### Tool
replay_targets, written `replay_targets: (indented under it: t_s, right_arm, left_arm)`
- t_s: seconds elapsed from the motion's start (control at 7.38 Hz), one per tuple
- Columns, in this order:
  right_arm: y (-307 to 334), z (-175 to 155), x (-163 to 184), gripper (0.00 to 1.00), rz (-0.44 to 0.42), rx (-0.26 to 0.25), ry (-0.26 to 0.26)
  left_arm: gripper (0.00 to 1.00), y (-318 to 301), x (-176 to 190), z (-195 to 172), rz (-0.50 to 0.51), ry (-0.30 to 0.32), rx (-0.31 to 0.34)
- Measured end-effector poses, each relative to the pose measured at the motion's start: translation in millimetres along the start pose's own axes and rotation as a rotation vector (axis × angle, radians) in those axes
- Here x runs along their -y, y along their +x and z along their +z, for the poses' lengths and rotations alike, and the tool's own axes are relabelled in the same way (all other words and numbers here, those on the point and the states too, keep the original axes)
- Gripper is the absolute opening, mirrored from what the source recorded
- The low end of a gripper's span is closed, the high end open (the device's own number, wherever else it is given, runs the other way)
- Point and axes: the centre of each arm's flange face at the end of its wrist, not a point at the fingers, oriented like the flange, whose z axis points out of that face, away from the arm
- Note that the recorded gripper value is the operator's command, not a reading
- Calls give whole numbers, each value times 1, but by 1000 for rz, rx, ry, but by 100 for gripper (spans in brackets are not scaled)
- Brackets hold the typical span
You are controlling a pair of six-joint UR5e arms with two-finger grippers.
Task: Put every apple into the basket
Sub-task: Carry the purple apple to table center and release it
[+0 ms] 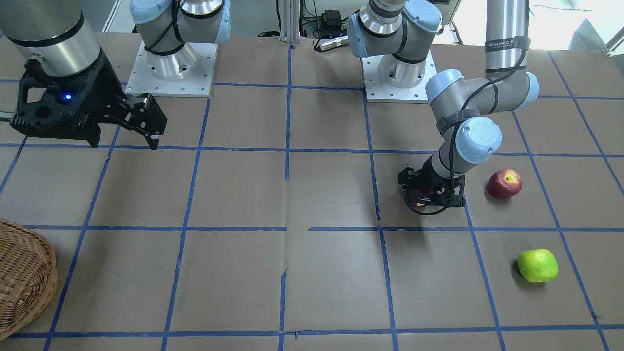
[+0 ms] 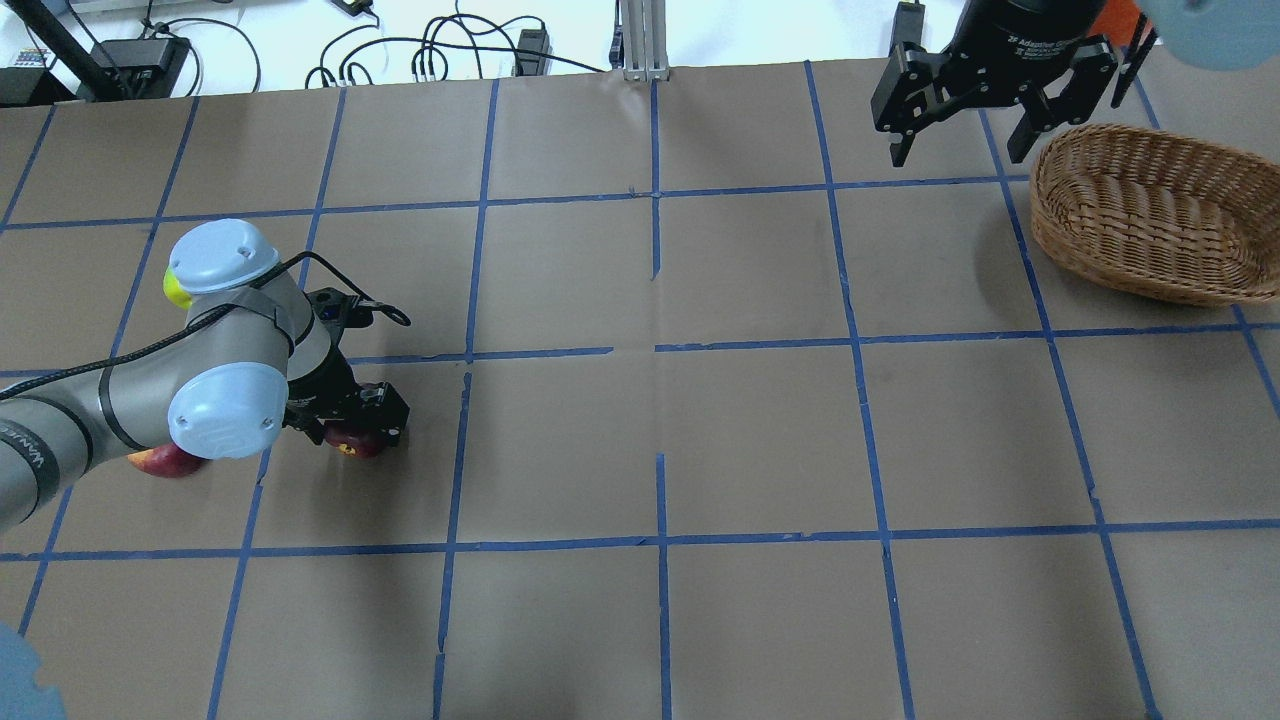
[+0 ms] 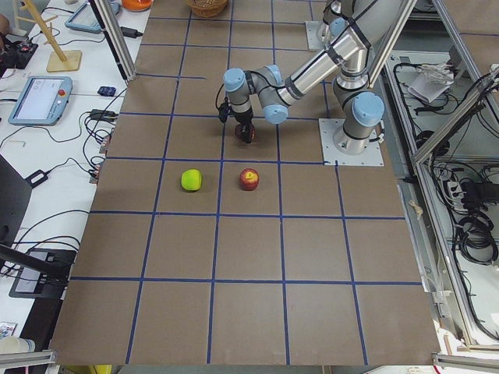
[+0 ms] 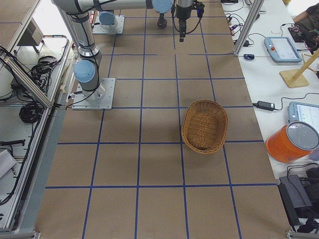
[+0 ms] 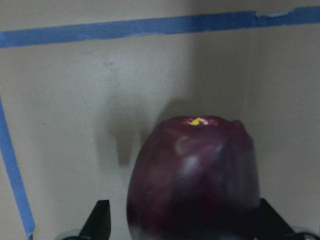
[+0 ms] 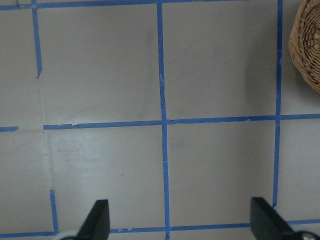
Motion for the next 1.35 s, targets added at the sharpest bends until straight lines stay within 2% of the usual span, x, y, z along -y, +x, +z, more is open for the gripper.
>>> replay_targets:
  t_s: [0.14, 0.41, 0.54, 0.81, 1.08, 1.22, 1.35]
  right_arm:
    - [0, 0, 0, 100, 0, 0, 0]
    - [0, 0, 0, 100, 0, -1, 0]
    - [0, 0, 0, 100, -1, -1, 0]
    - [0, 0, 0, 100, -4, -1, 0]
    - [0, 1, 0, 100, -8, -1, -1]
    - [0, 2, 0, 100, -16, -1, -4]
    - [0, 4, 0, 100, -28, -2, -7]
  left_arm:
    - [19, 1, 1, -2, 1, 6, 1]
    - [19, 15, 9, -16, -41, 45, -20]
    - [19, 41, 23, -35, -87, 80, -44]
    - [20, 149, 47, -67, -187, 129, -84]
    - [21, 258, 55, -73, -199, 147, -147]
    - [31, 295, 54, -64, -185, 139, -166]
    - [96, 315, 54, -53, -170, 136, -174]
